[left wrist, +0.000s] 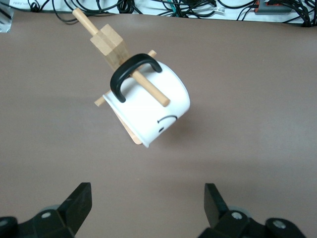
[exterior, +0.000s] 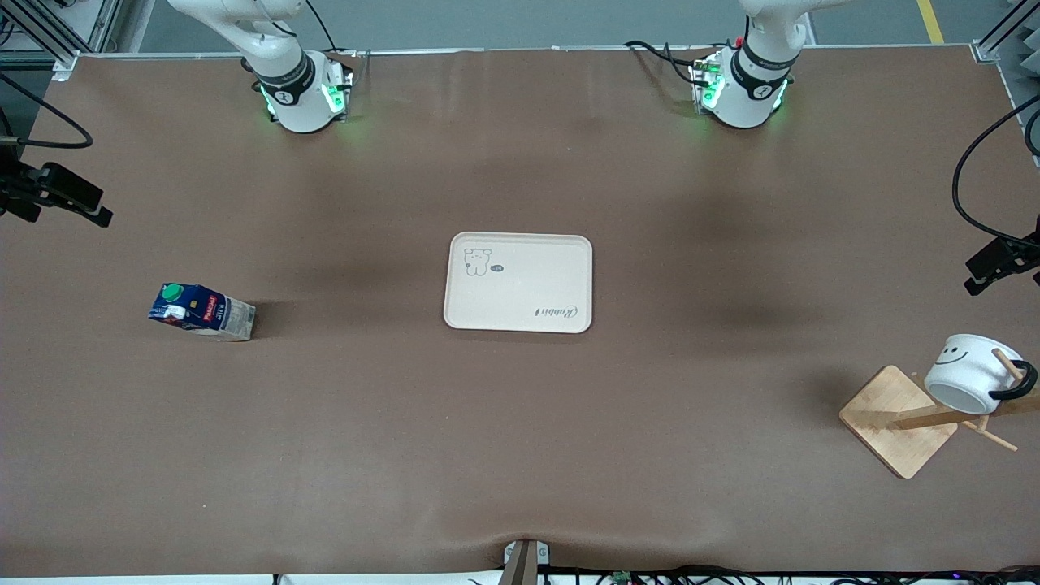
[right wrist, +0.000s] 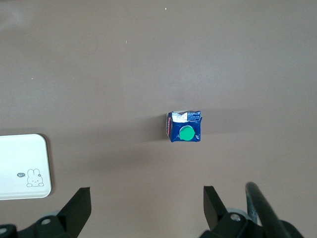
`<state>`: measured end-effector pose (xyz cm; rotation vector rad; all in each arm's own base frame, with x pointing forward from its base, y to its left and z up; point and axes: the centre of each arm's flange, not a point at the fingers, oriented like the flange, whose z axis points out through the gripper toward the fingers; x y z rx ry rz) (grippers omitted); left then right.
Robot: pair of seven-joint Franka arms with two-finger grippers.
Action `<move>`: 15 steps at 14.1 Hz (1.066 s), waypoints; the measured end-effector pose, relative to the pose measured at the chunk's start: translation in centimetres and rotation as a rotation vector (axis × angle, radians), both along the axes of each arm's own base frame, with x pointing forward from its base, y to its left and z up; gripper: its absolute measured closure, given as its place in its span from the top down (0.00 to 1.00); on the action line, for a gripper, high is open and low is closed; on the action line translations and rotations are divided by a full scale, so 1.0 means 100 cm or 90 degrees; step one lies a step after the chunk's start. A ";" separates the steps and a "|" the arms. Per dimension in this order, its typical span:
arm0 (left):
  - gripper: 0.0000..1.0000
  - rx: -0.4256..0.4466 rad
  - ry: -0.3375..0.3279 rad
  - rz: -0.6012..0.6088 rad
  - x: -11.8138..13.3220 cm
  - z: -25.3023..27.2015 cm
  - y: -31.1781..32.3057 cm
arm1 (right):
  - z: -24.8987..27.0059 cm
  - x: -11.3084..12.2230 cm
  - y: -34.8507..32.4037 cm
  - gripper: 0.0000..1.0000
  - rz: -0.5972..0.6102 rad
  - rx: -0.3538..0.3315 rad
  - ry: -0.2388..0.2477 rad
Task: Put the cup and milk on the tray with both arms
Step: 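Reach the left gripper to the white mug while the right gripper approaches the milk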
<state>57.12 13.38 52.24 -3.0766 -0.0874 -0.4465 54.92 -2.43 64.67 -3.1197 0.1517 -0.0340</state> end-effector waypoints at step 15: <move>0.90 -0.069 -0.122 -0.048 0.048 -0.104 0.020 | -0.016 0.010 -0.002 1.00 -0.001 0.001 0.014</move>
